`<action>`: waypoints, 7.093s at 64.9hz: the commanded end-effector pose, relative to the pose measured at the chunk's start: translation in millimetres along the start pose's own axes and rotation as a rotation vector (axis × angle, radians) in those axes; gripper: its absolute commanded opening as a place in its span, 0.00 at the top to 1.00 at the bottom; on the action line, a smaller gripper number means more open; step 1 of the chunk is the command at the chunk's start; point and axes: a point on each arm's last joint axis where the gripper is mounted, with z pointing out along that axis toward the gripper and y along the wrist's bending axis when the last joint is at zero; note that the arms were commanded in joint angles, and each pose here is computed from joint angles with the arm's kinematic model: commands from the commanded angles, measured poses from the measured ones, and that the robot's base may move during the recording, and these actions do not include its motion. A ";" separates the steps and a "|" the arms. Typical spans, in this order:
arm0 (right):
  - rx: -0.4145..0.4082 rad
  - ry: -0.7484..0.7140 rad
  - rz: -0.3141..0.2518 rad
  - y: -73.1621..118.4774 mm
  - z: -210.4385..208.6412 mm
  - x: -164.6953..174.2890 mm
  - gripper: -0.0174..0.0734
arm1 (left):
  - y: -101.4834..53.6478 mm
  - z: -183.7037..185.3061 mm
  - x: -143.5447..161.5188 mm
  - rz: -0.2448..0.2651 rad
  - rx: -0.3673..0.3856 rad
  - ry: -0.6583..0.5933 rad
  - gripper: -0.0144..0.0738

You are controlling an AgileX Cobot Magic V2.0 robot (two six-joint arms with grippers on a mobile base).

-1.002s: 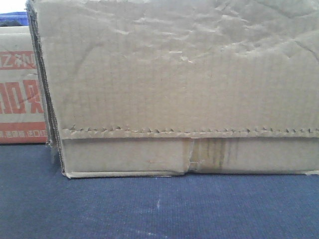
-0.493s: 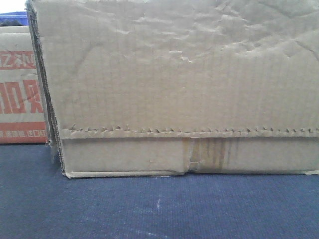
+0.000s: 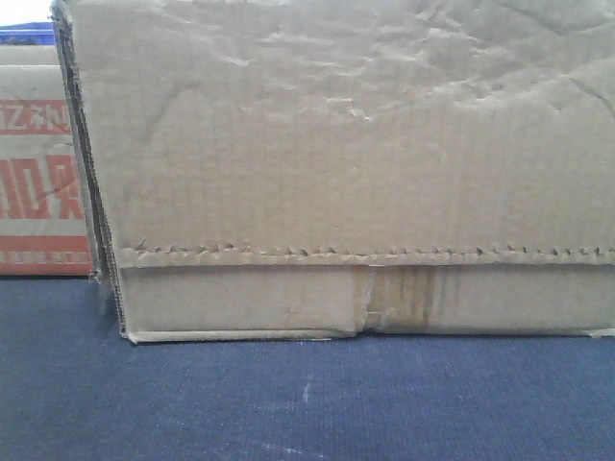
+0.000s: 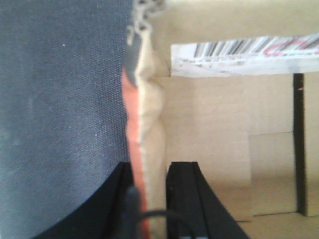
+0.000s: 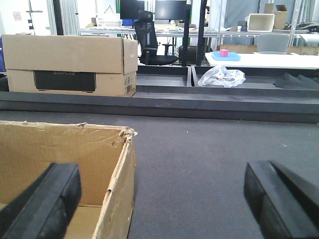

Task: Stack two boxes on right shelf middle
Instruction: 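Lift the two stacked boxes off the table with both grippers, then hold the boxes in both grippers and drive back from the table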

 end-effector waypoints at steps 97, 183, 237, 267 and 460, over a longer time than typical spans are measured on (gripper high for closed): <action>-0.015 0.008 -0.007 1.6 0.2 -0.7 0.18 | -214.7 -139.8 -28.3 0.065 0.334 -0.463 0.96; -0.161 0.591 -0.053 28.4 99.9 -56.6 0.18 | -145.7 -177.3 28.8 0.071 0.183 -0.458 0.16; -0.153 1.034 -0.059 33.6 202.3 48.2 0.25 | -182.3 -56.8 22.8 0.100 0.193 -0.078 0.17; -0.153 1.034 -0.059 33.7 202.9 48.8 0.98 | -182.0 -54.7 22.6 0.061 0.184 -0.065 0.96; -0.176 0.320 -0.055 33.3 106.2 -150.0 0.98 | -129.2 -272.8 54.0 -0.009 0.317 -0.752 0.96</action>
